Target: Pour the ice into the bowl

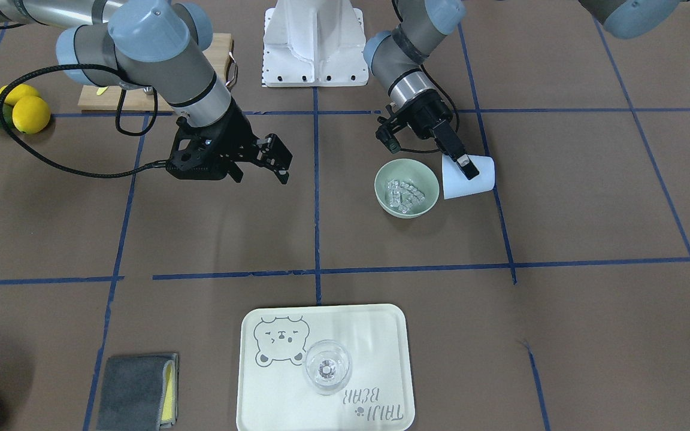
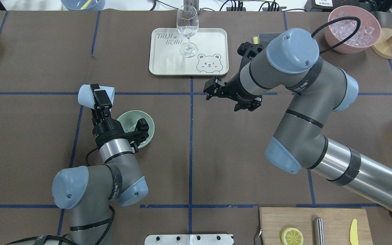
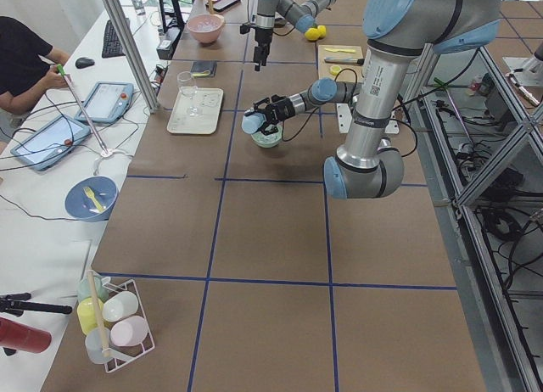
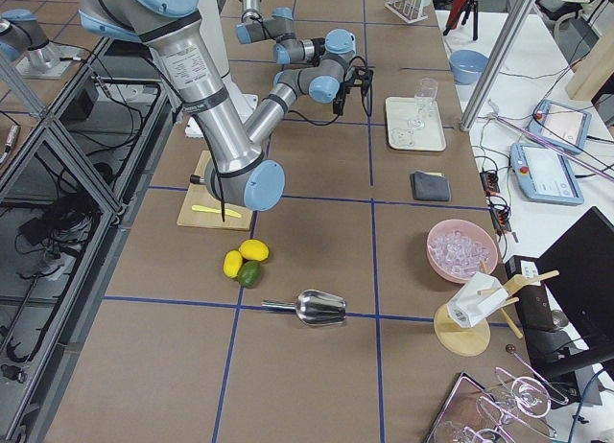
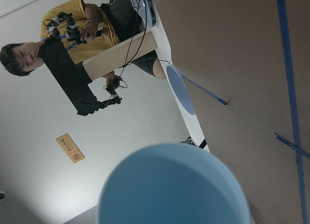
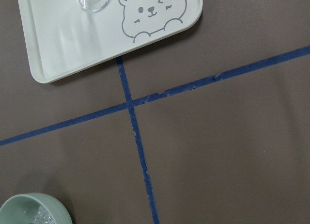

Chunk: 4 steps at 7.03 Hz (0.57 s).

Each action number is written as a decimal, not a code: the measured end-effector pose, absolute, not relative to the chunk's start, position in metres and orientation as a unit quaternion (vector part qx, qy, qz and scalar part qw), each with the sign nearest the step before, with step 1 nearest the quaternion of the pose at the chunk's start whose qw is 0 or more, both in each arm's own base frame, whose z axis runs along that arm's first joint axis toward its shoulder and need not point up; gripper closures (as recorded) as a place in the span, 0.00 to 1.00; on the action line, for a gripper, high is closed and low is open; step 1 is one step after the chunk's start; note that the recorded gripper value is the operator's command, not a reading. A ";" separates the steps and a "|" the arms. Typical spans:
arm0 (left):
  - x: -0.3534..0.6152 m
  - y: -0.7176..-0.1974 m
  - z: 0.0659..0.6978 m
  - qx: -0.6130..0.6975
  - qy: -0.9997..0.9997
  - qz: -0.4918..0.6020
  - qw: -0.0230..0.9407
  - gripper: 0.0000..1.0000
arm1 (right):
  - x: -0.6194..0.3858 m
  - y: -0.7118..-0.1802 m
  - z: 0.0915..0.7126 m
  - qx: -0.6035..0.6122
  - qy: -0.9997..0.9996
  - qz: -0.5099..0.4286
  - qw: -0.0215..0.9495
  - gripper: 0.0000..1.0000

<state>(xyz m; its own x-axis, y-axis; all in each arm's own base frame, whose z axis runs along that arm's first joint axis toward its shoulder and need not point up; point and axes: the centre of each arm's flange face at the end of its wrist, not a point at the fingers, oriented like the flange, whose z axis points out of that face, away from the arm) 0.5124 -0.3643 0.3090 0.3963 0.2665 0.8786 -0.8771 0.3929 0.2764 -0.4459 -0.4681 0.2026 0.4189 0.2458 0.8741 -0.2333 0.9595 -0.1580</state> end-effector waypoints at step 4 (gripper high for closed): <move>0.497 -0.366 0.301 0.440 -0.330 0.300 0.779 1.00 | -0.447 -0.467 0.201 -0.006 -0.521 0.141 0.842 0.00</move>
<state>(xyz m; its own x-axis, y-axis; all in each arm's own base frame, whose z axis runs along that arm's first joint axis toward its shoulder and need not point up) 0.4967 -0.3656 0.3006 0.6025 0.1770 0.7783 -0.7579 0.4326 0.4883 -0.4469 -0.4674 0.2009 0.4179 0.2428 0.8755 -0.2312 0.9603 -0.1560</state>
